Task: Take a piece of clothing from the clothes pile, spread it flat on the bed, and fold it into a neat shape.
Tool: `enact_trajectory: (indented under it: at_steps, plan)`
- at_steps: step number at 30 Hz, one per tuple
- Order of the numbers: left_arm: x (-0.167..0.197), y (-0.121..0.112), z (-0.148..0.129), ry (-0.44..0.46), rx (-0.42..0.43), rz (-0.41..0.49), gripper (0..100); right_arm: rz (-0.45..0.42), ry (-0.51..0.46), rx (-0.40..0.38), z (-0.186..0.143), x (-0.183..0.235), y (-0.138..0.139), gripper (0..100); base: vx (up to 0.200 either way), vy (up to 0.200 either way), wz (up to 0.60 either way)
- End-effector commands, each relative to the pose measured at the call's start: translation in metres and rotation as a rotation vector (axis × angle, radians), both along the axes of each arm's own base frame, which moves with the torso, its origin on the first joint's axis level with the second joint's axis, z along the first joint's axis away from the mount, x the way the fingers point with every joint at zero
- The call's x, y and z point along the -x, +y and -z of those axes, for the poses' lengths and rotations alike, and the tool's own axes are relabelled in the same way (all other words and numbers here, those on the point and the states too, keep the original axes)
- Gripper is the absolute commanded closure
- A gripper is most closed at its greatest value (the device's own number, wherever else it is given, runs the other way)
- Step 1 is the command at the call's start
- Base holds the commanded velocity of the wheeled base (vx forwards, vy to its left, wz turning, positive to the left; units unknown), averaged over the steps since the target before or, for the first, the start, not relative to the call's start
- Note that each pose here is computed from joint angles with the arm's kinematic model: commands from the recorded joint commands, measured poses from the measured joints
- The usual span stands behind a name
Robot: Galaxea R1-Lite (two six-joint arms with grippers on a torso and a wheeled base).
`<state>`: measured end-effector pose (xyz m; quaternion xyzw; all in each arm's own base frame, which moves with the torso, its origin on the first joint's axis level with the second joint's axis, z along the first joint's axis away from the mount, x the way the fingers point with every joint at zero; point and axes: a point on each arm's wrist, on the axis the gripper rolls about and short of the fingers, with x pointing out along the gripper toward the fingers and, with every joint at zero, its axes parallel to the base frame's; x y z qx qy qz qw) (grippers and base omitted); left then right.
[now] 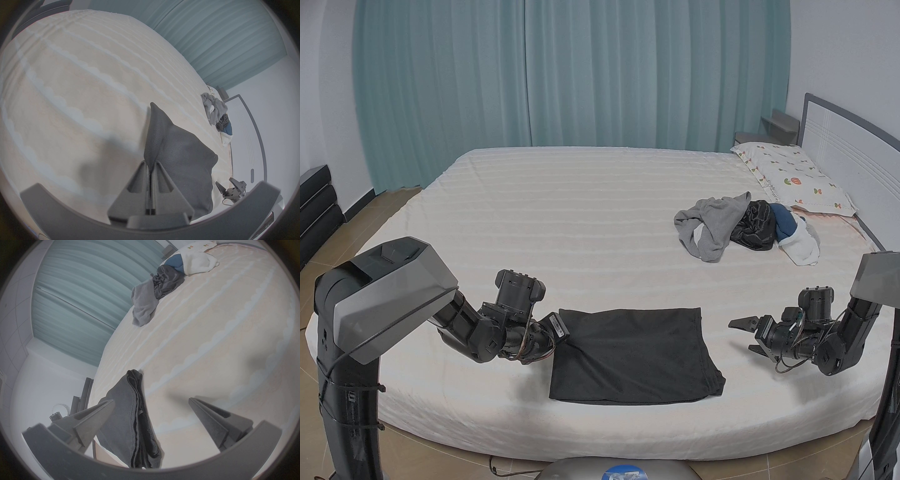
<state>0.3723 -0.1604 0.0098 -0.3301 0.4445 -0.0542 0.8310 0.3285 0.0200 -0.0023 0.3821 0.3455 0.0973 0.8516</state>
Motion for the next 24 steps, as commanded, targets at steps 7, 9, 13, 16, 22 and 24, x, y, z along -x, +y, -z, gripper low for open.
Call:
enact_trajectory:
  at_steps: [7,9,13,16,22,24]
  plan:
    - [0.0003,0.0001,0.0002,0.001,-0.001,0.0,100,-0.003,0.002,0.0,0.001,0.0001,0.0008,0,0.0,0.2,0.0]
    - [0.0002,0.0,0.0008,0.003,-0.002,0.0,100,-0.003,0.002,0.0,0.001,0.0001,0.0008,0,0.0,0.2,0.0]
    - [0.0005,0.0002,0.0011,0.004,-0.002,0.0,100,-0.003,0.002,0.0,0.001,0.0001,0.0008,0,0.0,0.2,0.0]
    - [0.0005,0.0002,0.0011,0.004,-0.002,0.0,100,-0.003,0.004,0.001,0.0012,0.0004,0.0007,0,0.0,0.2,0.0]
    - [0.0005,0.0002,0.0011,0.004,-0.002,0.0,100,-0.003,0.004,0.001,0.0012,0.0004,0.0007,0,0.0,0.2,0.0]
    - [0.0005,0.0002,0.0011,0.004,-0.002,0.0,100,-0.003,0.004,0.001,0.0012,0.0004,0.0007,0,0.0,0.2,0.0]
